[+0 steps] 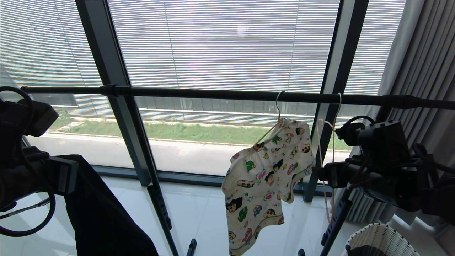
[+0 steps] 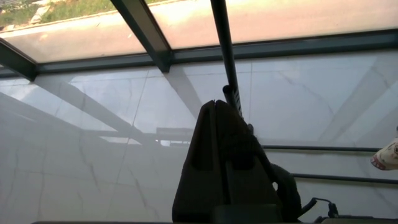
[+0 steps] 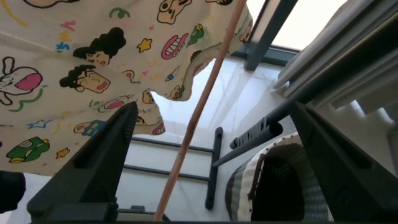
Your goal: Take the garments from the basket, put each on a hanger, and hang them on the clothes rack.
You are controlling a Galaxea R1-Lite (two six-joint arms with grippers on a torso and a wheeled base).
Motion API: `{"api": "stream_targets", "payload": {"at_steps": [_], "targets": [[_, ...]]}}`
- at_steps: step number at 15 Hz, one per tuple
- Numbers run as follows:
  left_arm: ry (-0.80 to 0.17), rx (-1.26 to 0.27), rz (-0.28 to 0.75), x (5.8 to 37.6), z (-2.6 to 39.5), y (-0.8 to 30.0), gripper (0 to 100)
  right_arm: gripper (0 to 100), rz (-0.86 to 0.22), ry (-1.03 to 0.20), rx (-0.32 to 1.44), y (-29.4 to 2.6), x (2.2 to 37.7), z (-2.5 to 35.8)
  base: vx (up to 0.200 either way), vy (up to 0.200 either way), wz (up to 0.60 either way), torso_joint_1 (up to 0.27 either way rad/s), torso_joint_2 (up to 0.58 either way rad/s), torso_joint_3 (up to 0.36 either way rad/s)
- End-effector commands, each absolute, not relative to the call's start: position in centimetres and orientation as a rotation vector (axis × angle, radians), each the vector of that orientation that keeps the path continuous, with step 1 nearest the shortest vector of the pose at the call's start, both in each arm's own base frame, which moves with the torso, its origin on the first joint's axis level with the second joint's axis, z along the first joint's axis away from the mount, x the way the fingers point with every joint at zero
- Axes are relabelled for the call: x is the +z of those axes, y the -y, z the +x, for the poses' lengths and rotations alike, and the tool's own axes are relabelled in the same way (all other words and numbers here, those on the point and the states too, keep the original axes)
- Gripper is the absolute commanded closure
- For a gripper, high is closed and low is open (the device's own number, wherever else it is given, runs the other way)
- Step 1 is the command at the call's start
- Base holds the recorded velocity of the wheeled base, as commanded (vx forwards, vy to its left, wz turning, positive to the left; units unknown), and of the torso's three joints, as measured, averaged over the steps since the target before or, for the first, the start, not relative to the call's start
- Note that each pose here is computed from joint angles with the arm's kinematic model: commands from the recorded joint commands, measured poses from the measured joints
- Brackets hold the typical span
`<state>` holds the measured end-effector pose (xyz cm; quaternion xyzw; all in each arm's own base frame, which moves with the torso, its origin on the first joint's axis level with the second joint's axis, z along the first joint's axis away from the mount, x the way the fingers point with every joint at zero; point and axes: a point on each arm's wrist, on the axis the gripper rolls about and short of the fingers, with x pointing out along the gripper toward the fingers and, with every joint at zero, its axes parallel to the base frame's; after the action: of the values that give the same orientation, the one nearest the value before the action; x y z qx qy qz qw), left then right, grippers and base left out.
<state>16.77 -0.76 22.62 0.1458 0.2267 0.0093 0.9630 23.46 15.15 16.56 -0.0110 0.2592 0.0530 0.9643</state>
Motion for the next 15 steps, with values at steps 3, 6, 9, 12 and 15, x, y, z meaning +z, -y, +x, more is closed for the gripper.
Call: {"api": "stream_targets", "payload": {"at_steps": [3, 6, 9, 12, 15], "targets": [[-0.458, 0.02, 0.295, 22.7, 16.8, 0.8, 100, 0, -0.007, -0.567, 0.085, -15.4, 15.2, 24.2, 0.0, 0.0, 0.0, 0.0, 0.0, 0.0], [-0.458, 0.019, 0.297, 22.7, 16.8, 0.8, 100, 0, 0.003, -0.577, 0.07, -15.2, 14.9, 24.7, 0.0, 0.0, 0.0, 0.0, 0.0, 0.0], [-0.458, 0.019, 0.297, 22.7, 16.8, 0.8, 100, 0, 0.043, -0.574, 0.078, -14.4, 14.8, 25.7, 0.0, 0.0, 0.0, 0.0, 0.0, 0.0], [-0.456, 0.019, 0.297, 22.7, 16.8, 0.8, 100, 100, 0.077, -0.53, 0.119, -14.8, 14.9, 26.3, 0.0, 0.0, 0.0, 0.0, 0.0, 0.0], [-0.456, 0.019, 0.297, 22.7, 16.8, 0.8, 100, 100, 0.071, -0.524, 0.122, -14.8, 15.0, 26.2, 0.0, 0.0, 0.0, 0.0, 0.0, 0.0]]}}
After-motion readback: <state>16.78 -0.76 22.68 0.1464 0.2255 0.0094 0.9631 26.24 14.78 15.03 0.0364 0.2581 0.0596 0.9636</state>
